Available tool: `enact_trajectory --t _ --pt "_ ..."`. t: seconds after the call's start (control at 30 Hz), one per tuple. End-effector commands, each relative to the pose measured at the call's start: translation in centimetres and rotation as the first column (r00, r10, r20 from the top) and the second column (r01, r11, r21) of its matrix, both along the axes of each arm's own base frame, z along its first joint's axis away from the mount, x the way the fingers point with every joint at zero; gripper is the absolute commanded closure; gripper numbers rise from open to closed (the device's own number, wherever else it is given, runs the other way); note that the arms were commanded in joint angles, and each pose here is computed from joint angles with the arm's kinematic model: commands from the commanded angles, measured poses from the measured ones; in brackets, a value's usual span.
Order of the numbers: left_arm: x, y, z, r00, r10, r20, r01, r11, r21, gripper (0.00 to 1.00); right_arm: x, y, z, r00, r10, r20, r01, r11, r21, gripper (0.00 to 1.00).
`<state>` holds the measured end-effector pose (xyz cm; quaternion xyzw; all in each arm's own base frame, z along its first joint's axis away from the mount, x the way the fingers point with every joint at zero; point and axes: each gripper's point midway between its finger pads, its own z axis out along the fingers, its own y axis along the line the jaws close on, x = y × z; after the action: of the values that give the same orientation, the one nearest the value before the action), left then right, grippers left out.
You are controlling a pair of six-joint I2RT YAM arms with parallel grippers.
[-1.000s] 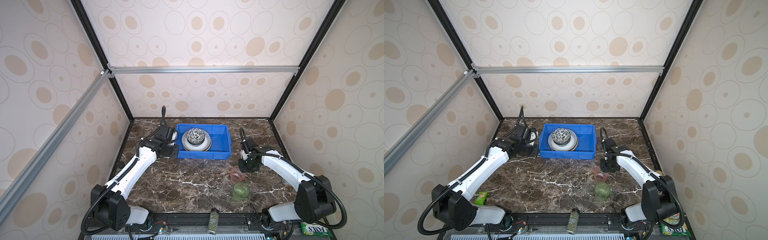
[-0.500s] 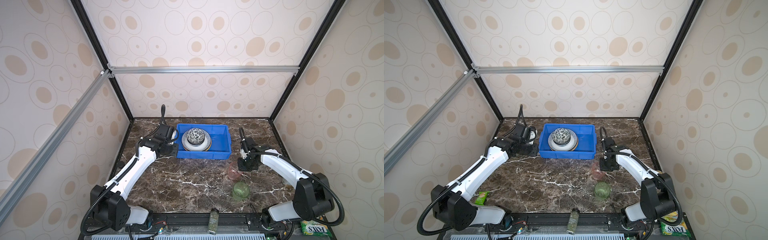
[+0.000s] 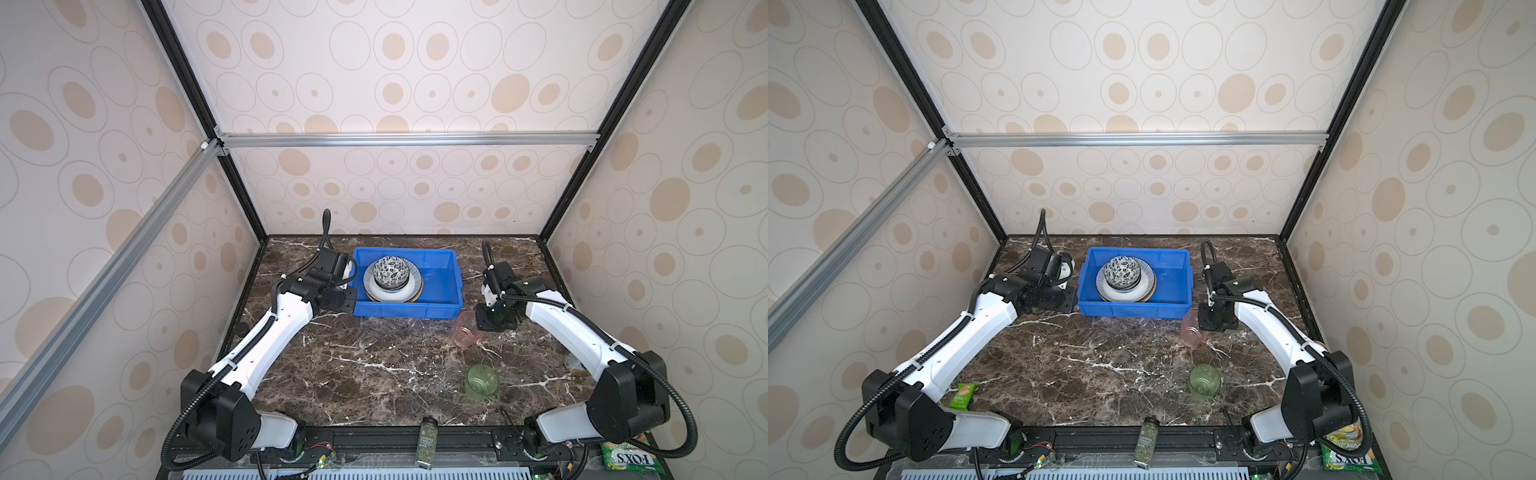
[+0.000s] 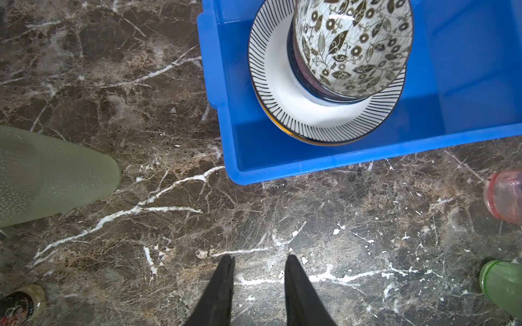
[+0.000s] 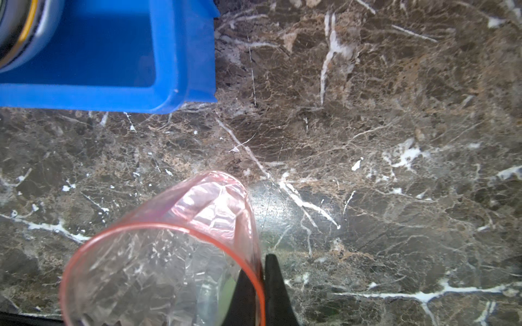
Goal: Place the mixed dishes into the plastic bin
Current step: 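Grip the pink cup rim with the right gripper, then lift the pink cup and carry it over the bin with the right gripper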
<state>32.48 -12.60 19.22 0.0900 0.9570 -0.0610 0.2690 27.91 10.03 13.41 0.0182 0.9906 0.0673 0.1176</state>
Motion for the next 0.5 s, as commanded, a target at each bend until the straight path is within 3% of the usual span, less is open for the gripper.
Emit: enact_trajectory --t 0.0,0.27,0.47 --pt "0.1 -0.2 0.1 0.999 -0.034 0.013 0.034 0.999 0.018 0.68 -0.3 0.7 3.5 0.998 0.010 0.059 -0.012 0.999 0.034 1.00" --pt "0.7 -0.8 0.4 0.998 -0.051 0.023 0.051 0.999 0.001 0.68 1.9 3.6 9.5 0.976 0.070 0.207 -0.083 0.995 0.054 1.00" --pt "0.9 -1.1 0.5 0.998 -0.055 0.031 0.055 0.998 -0.011 0.69 5.3 4.9 11.6 0.955 0.080 0.285 -0.099 0.994 0.053 1.00"
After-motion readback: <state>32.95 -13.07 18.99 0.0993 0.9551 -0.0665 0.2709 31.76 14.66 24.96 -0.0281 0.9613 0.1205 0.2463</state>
